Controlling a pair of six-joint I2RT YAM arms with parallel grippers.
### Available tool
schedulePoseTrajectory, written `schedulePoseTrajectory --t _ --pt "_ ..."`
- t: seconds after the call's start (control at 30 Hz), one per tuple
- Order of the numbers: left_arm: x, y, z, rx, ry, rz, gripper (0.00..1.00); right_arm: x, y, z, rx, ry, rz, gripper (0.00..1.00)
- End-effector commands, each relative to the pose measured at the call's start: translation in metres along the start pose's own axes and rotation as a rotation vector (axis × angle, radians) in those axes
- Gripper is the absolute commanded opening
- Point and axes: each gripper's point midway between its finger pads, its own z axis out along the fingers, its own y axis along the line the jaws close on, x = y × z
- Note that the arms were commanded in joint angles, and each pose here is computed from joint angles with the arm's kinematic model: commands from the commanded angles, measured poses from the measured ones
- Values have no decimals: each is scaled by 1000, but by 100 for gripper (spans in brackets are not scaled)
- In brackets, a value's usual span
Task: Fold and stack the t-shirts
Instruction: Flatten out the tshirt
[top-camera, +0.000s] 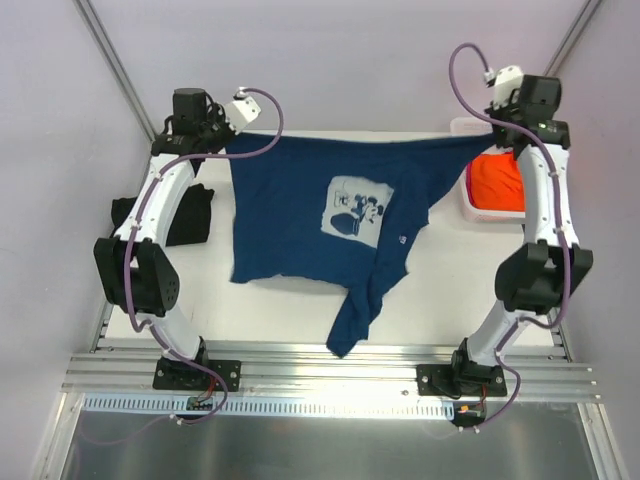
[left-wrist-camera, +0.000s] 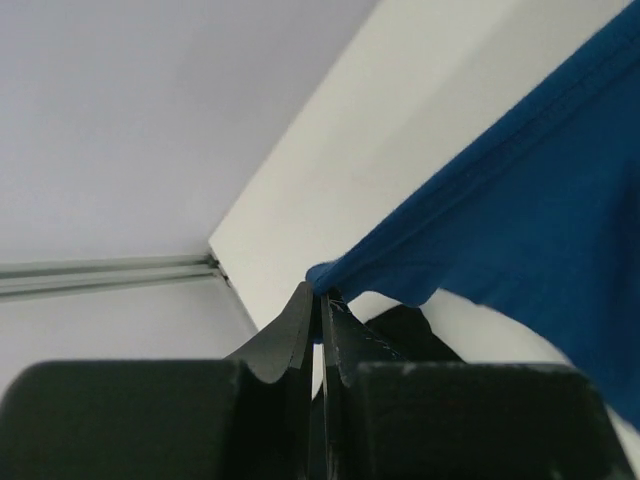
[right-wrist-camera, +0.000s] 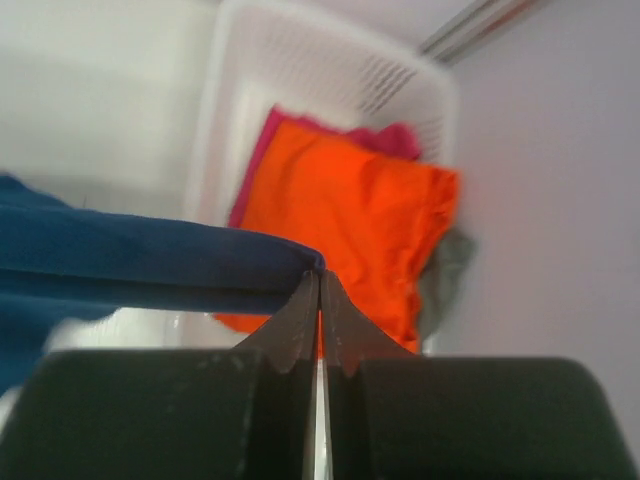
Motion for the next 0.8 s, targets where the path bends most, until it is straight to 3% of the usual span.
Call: schedulePoseTrajectory --t 0.0,0.03,0.13,0.27,0.37,0.47,0.5,0.53,0.57,0.6,0.63,0.67,0.73,0.77 --pt "19 24 2 -82 73 79 0 3 12 4 -43 30 -29 1" --pt "26 21 10 -70 95 107 0 16 18 23 -44 78 -33 1" --pt "34 28 31 -73 126 130 0 2 16 33 6 65 -45 0" --pt "13 52 39 -133 97 122 0 -34 -6 12 107 -20 -96 1" --pt "-12 71 15 -203 59 108 0 -48 -23 -17 180 -71 -93 0" --pt "-35 72 -27 -238 -6 61 0 -51 -31 -73 206 -120 -69 1" --pt "-52 77 -63 -274 -58 56 0 -54 -32 -114 207 -166 -35 1" --pt "-44 53 -65 -219 -60 38 0 -41 -23 -124 171 -147 -25 1" --pt "-59 52 -107 -254 -120 30 0 -35 -15 -143 137 -149 -8 1" --pt "-58 39 -122 -235 -132 14 0 -21 -3 -179 93 -145 56 1" --pt "-44 -2 -123 -125 -123 -36 0 -5 7 -193 59 -122 98 1" --pt "-52 -10 -165 -136 -183 -66 0 21 23 -212 -2 -58 142 1" --pt "-35 -53 -185 -44 -188 -216 0 37 51 -270 -98 -124 245 1" --pt "-26 -85 -200 62 -178 -264 0 56 64 -279 -125 -87 280 1"
